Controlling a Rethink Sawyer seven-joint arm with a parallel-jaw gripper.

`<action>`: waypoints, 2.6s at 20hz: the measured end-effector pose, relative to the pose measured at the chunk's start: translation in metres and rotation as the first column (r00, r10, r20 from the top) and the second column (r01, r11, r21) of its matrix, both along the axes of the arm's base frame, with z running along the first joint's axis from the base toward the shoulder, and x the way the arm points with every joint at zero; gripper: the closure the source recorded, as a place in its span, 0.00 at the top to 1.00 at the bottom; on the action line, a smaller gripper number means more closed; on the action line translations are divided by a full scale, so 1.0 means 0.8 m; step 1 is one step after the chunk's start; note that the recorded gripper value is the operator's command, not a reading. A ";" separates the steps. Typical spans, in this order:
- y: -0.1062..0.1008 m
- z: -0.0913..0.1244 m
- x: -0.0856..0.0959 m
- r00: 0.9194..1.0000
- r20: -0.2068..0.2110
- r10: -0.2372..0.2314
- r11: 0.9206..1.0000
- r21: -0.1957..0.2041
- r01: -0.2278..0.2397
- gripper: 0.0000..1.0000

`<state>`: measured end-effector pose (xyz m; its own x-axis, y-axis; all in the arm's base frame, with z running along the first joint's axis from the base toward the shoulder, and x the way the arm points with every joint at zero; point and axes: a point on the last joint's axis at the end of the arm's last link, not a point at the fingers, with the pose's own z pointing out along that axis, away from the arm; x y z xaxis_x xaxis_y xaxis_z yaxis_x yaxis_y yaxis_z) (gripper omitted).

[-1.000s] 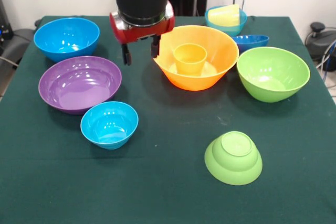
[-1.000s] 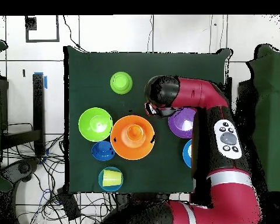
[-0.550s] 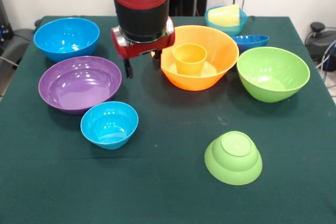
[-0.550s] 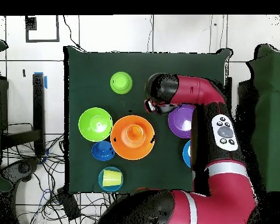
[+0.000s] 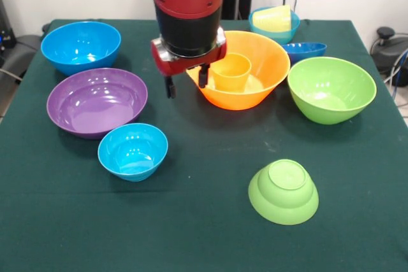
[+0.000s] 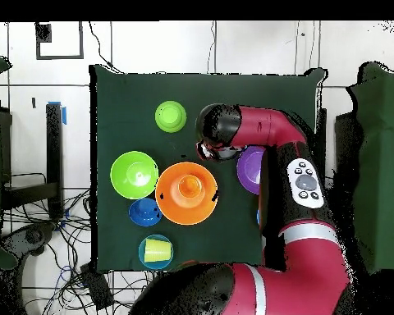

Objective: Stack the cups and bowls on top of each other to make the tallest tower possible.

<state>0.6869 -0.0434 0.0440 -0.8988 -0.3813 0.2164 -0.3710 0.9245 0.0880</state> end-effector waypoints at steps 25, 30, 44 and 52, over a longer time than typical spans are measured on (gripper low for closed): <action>0.066 0.054 0.030 0.996 0.042 0.080 0.997 -0.023 -0.079 1.00; 0.080 0.072 0.017 0.995 0.037 0.097 0.995 -0.025 -0.096 1.00; 0.104 0.067 -0.029 0.992 0.024 0.126 0.992 -0.008 -0.126 1.00; 0.121 0.051 -0.056 0.987 0.054 0.151 0.989 -0.003 -0.151 1.00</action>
